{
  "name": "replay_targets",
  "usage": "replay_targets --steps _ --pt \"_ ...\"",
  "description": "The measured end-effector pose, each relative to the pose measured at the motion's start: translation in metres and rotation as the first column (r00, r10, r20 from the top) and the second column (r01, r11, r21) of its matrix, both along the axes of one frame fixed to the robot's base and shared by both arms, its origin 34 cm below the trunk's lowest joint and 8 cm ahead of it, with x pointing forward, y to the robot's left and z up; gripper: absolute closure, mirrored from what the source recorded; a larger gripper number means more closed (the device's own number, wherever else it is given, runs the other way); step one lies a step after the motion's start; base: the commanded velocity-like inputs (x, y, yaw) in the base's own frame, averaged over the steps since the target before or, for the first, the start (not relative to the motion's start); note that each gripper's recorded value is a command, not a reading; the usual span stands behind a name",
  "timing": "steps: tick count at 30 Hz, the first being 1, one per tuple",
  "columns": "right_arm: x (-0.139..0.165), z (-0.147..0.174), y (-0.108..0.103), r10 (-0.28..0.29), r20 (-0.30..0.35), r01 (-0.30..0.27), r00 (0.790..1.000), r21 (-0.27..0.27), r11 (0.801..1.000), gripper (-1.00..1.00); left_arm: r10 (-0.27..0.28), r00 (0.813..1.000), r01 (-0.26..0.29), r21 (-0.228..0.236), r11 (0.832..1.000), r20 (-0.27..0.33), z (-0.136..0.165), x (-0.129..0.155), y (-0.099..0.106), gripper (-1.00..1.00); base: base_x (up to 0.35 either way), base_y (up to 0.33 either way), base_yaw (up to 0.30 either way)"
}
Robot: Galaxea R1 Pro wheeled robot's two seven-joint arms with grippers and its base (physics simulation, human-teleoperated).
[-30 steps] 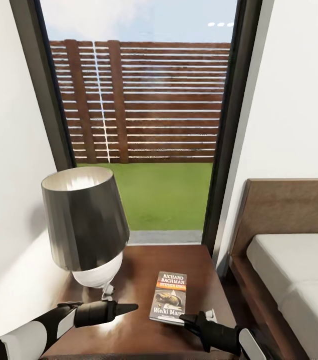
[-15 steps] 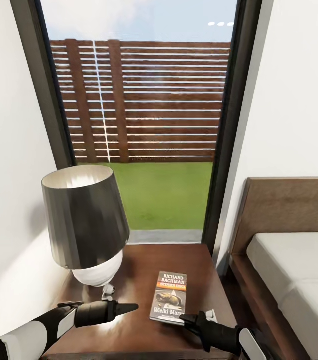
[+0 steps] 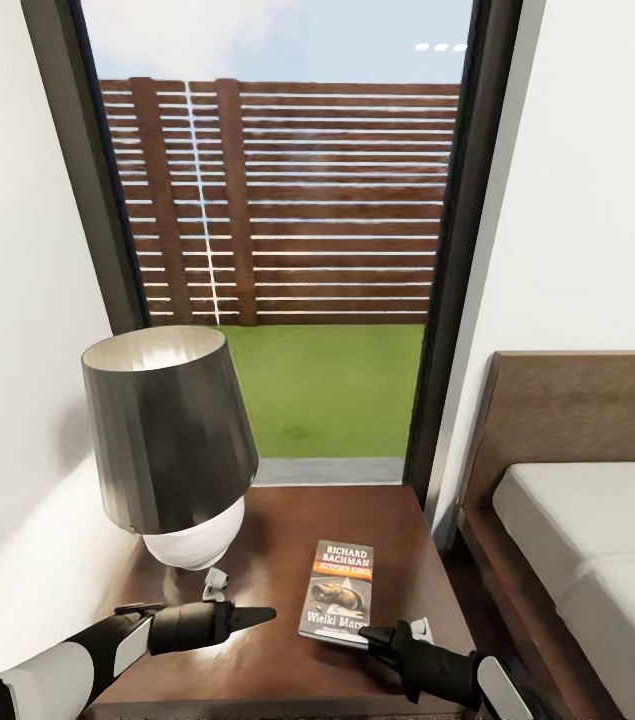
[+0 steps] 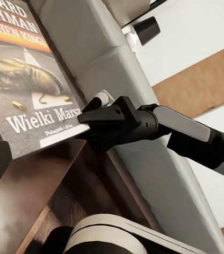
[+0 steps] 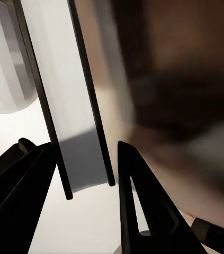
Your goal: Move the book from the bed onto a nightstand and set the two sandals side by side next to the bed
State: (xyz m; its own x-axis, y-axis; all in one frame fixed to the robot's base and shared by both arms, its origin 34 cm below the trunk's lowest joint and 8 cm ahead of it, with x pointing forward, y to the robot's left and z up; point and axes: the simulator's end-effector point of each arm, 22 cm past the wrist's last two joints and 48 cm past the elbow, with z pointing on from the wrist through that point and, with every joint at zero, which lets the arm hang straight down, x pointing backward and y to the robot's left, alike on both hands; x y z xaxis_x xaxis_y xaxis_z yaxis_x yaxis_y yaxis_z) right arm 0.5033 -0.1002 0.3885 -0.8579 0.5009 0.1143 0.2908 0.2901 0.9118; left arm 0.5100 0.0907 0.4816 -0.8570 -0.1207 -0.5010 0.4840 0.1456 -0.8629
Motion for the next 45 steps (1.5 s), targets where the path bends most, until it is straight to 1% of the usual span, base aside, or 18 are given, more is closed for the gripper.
replay_targets --steps 4,5,7,23,24,25,34,35,36,38,45 --pt "0.000 0.000 0.000 0.000 0.000 0.000 1.000 0.000 1.000 1.00 0.000 1.000 0.000 0.000 1.000 0.000 0.000 0.000 0.000 -1.00 0.000 0.000 0.000" --pt "0.002 0.001 0.000 -0.008 0.004 0.008 1.000 0.014 1.000 1.00 0.000 1.000 0.000 0.001 1.000 0.000 -0.002 -0.001 0.000 -1.00 0.000 0.000 0.000" --pt "0.003 0.002 0.001 -0.007 0.013 0.007 1.000 0.021 1.000 1.00 0.000 1.000 0.000 0.000 1.000 0.000 -0.007 -0.002 0.000 -1.00 0.000 0.000 0.000" --pt "0.003 0.002 0.001 -0.011 0.013 0.011 1.000 0.021 1.000 1.00 0.000 1.000 0.000 0.000 1.000 0.000 -0.005 -0.001 0.000 -1.00 0.000 0.000 0.000" --pt "0.002 0.002 0.001 -0.008 0.007 0.008 1.000 0.018 1.000 1.00 0.000 1.000 0.000 0.000 1.000 0.000 -0.002 -0.001 0.000 -1.00 0.000 0.000 0.000" --pt "0.000 0.000 0.001 0.002 0.001 -0.002 1.000 0.002 1.000 1.00 0.000 1.000 0.000 0.000 1.000 0.000 0.000 0.000 0.000 -1.00 0.000 0.000 0.000" --pt "0.000 0.000 0.001 0.000 -0.002 0.000 1.000 0.004 1.000 1.00 0.000 1.000 0.000 0.000 1.000 0.000 0.000 0.000 0.000 -1.00 0.000 0.000 0.000" --pt "-0.001 -0.001 0.000 0.006 -0.003 -0.006 1.000 -0.012 1.000 1.00 0.000 1.000 0.000 0.000 1.000 0.000 0.002 0.001 0.000 -1.00 0.000 0.000 0.000" --pt "-0.001 0.001 0.000 0.007 -0.003 -0.007 1.000 -0.014 1.000 1.00 0.000 1.000 0.000 0.000 1.000 0.000 0.005 0.001 0.000 -1.00 0.000 0.000 0.000" --pt "0.001 0.007 0.000 0.005 -0.004 -0.005 1.000 -0.010 1.000 1.00 0.001 1.000 -0.001 0.000 1.000 0.000 0.009 0.003 0.000 -1.00 0.000 0.000 0.000" --pt "0.001 0.006 0.000 0.006 -0.003 -0.006 1.000 -0.012 1.000 1.00 0.000 1.000 0.000 0.000 1.000 0.000 0.009 0.002 0.000 -1.00 0.000 0.000 0.000"
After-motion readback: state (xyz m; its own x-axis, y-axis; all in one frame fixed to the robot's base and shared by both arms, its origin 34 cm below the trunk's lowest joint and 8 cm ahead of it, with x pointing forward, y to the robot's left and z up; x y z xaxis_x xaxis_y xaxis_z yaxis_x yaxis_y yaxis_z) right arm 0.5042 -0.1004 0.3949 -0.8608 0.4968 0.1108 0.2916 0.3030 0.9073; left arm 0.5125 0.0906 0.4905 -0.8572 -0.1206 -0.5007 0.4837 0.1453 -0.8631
